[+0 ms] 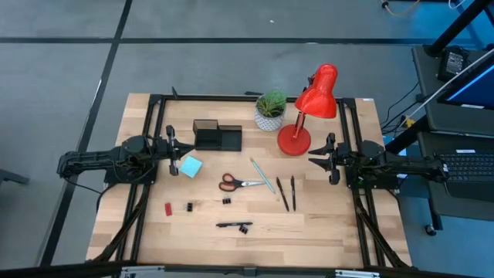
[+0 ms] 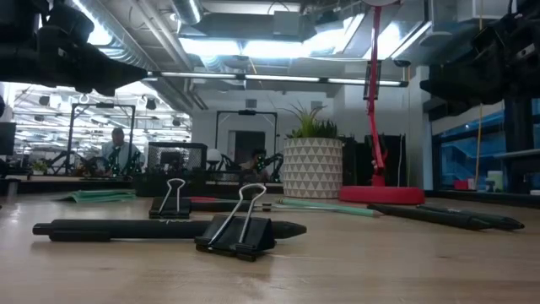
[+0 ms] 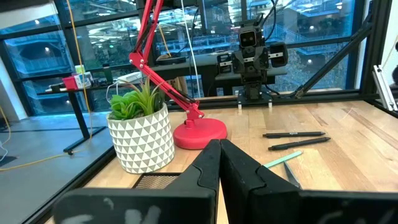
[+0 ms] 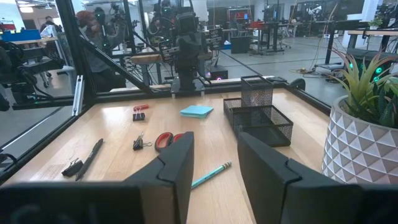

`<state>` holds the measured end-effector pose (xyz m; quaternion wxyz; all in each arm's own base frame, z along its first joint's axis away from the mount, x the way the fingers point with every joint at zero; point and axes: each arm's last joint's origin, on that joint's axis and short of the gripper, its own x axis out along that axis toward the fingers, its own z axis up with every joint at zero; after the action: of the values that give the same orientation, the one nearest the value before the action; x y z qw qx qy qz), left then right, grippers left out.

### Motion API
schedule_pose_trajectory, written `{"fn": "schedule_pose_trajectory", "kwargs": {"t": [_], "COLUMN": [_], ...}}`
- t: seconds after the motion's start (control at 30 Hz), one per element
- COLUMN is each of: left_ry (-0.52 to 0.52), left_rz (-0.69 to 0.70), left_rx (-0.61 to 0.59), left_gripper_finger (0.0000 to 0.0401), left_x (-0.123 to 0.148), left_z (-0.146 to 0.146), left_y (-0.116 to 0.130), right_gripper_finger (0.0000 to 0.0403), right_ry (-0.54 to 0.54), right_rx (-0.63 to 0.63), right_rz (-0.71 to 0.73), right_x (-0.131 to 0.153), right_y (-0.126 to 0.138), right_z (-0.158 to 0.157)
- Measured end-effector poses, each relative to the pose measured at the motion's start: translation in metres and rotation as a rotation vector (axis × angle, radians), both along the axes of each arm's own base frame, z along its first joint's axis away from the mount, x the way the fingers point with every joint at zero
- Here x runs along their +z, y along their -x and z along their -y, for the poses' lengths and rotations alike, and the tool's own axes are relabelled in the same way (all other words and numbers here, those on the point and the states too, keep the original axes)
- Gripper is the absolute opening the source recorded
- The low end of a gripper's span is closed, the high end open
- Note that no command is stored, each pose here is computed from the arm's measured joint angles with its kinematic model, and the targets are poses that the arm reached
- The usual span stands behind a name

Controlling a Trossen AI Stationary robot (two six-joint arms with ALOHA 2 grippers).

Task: Pick and place office supplies into organizer

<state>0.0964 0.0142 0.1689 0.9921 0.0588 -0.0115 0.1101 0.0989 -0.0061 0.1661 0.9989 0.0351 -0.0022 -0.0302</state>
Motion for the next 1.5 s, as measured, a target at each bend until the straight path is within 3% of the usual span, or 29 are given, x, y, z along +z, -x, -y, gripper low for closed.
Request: {"fn": "schedule_pose_trajectory", "kwargs": {"t": [1.5], "left_ry": [0.0], "left_rz": [0.0], "left_rx": [0.0], "left_gripper_finger": [0.0004], "left_x": [-0.0001], "left_z": [0.0], "left_y": [0.0], "right_gripper_finger": [0.0127], "right_ry": [0.029], "right_rx": [-0.001], "right_rz": [0.0], "right_x": [0.0001], "right_y": [0.0], "right_z": [0.0]}}
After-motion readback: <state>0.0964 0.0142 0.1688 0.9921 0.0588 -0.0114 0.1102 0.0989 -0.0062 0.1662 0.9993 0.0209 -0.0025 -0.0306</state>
